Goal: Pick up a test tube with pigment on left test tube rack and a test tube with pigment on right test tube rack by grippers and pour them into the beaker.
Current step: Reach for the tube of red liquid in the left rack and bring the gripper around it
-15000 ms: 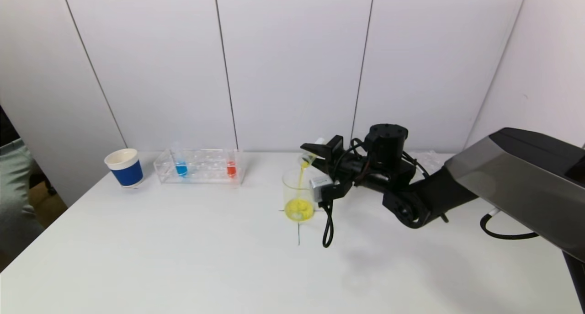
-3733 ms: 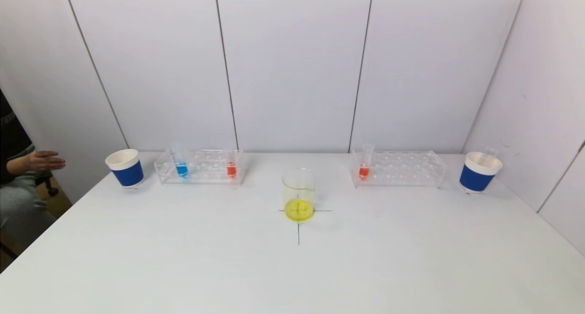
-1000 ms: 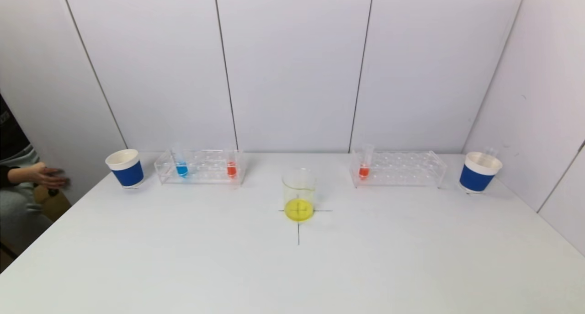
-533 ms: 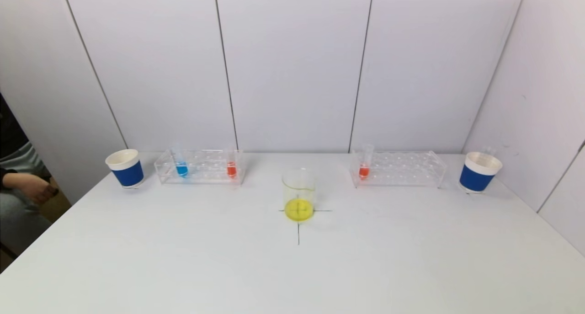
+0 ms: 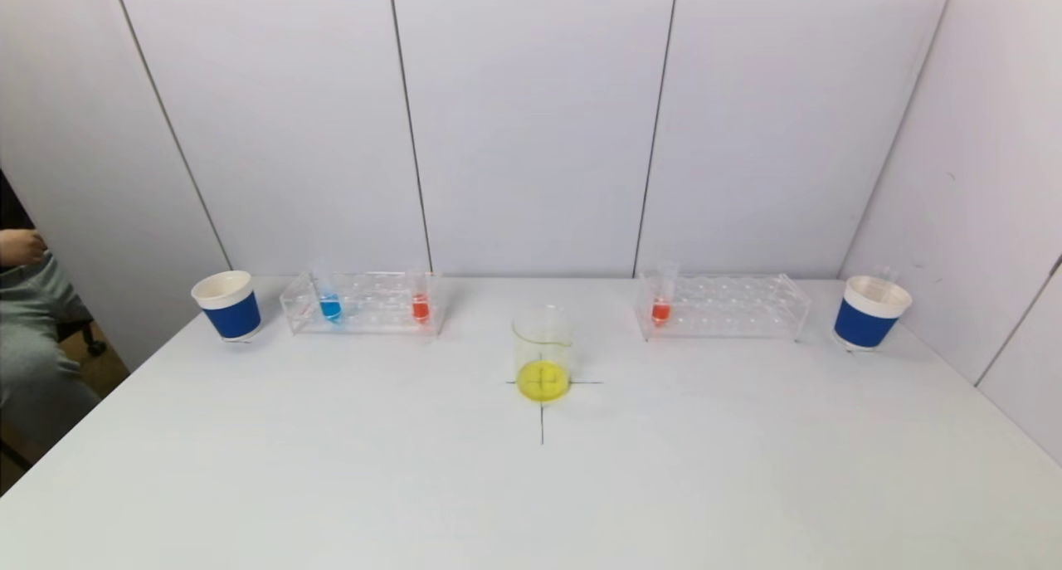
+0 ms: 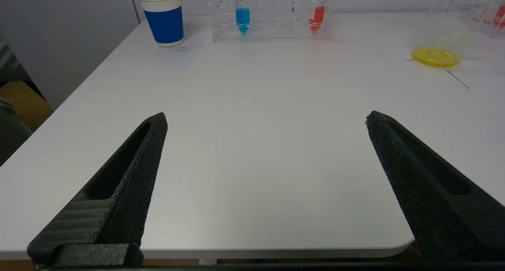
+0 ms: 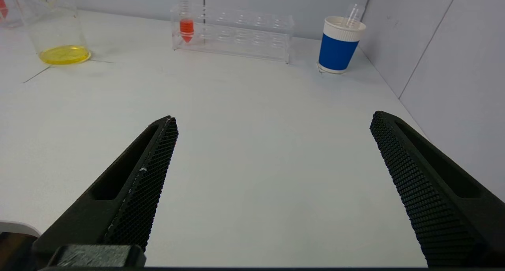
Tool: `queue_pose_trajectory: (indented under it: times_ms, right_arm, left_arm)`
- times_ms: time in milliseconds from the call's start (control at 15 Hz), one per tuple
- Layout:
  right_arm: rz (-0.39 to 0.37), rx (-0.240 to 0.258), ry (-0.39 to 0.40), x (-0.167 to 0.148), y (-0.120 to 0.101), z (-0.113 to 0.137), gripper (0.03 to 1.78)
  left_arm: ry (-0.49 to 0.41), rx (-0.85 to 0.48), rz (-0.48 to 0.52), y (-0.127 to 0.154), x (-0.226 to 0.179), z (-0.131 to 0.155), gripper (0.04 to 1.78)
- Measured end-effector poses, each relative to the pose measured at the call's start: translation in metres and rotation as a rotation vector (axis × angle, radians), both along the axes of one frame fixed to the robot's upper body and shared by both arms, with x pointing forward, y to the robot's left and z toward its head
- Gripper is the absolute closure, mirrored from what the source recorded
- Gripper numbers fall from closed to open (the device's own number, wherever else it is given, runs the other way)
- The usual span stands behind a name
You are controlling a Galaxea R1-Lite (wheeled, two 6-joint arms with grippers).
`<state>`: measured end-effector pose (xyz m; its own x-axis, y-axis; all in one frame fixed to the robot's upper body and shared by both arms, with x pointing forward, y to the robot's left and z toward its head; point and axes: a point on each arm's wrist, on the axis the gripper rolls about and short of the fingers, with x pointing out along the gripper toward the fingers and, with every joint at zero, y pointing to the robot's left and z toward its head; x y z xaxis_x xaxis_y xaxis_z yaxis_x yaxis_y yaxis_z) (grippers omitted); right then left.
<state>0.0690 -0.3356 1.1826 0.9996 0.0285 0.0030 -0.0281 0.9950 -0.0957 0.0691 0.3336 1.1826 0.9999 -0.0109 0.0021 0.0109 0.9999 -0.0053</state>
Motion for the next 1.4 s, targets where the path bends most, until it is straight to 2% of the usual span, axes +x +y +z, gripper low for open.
queue_pose_trajectory:
  times_ms: [1267, 1400]
  right_arm:
    - [0.0, 0.0, 0.0, 0.0, 0.0, 0.0, 0.04]
    - [0.0, 0.0, 0.0, 0.0, 0.0, 0.0, 0.04]
  left_arm:
    - [-0.001, 0.007, 0.002, 0.0001, 0.0, 0.0002, 0.06]
    - [-0.02, 0.009, -0.004, -0.0001, -0.0024, 0.0074, 0.06]
